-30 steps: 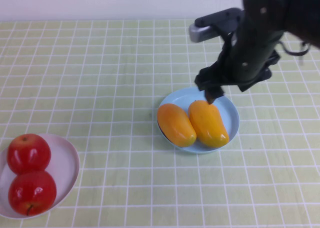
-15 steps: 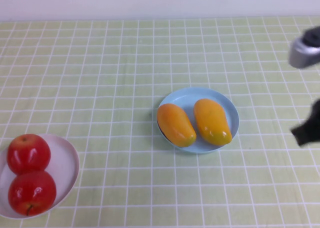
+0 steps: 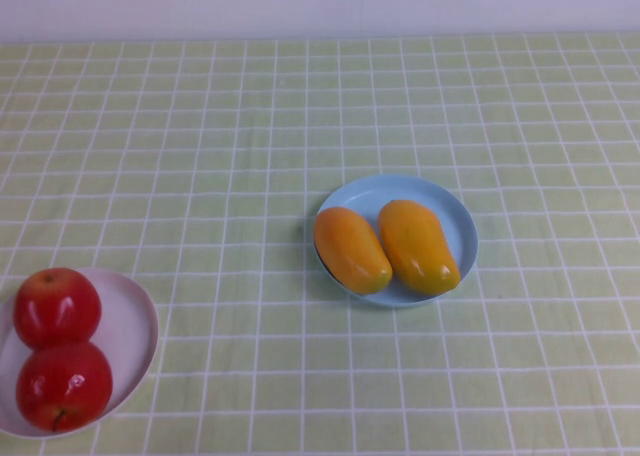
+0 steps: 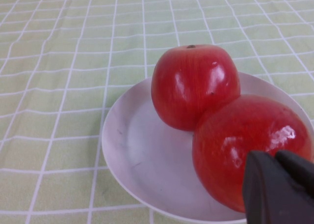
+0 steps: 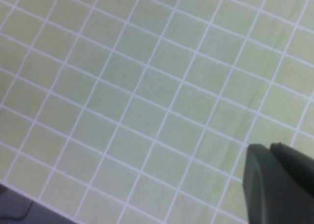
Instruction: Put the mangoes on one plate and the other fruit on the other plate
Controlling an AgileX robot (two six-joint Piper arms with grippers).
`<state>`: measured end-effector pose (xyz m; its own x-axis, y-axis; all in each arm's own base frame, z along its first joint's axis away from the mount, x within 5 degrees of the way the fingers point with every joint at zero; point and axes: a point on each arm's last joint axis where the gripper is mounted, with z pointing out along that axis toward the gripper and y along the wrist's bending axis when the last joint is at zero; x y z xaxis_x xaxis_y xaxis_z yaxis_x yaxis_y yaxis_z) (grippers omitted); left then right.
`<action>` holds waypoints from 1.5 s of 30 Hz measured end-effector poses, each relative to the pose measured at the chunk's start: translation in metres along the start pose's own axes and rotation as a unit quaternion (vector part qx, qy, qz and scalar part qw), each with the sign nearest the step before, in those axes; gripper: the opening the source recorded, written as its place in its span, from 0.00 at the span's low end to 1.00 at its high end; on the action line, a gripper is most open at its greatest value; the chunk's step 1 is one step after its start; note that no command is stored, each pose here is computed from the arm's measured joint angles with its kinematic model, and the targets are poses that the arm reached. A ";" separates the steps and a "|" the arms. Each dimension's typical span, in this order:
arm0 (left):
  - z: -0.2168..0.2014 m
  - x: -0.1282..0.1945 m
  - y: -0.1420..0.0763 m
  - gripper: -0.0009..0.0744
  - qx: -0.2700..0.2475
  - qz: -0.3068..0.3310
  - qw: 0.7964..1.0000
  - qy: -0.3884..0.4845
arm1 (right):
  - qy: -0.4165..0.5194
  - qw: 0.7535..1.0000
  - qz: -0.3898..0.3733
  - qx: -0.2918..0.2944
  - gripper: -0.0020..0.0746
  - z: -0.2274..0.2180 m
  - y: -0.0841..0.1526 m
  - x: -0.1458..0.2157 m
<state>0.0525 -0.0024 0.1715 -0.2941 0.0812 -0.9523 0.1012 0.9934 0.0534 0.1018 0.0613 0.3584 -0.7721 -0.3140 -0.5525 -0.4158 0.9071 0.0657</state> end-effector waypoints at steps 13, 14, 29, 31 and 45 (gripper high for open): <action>0.000 0.000 0.000 0.02 0.000 0.000 1.000 0.000 | -0.281 0.946 0.111 0.120 0.01 0.092 -0.054 0.068; 0.000 0.000 0.000 0.02 0.000 0.000 1.000 0.000 | -0.297 0.938 0.118 0.132 0.01 0.098 -0.057 0.080; 0.000 0.000 0.000 0.02 0.000 0.000 1.000 0.000 | -0.417 0.881 0.126 0.184 0.01 0.104 -0.050 0.147; 0.000 0.000 0.000 0.02 0.000 0.000 1.000 0.000 | -0.411 0.883 0.129 0.186 0.01 0.104 -0.050 0.151; 0.000 0.000 0.000 0.02 0.000 0.000 1.000 0.000 | -0.357 0.909 0.123 0.179 0.01 0.113 -0.048 0.158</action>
<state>0.0525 -0.0024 0.1715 -0.2936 0.0811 -0.9525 0.1012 0.9934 0.0534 0.0539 0.0002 0.1745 -0.2593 0.0554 -0.9642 0.0088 0.9984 0.0550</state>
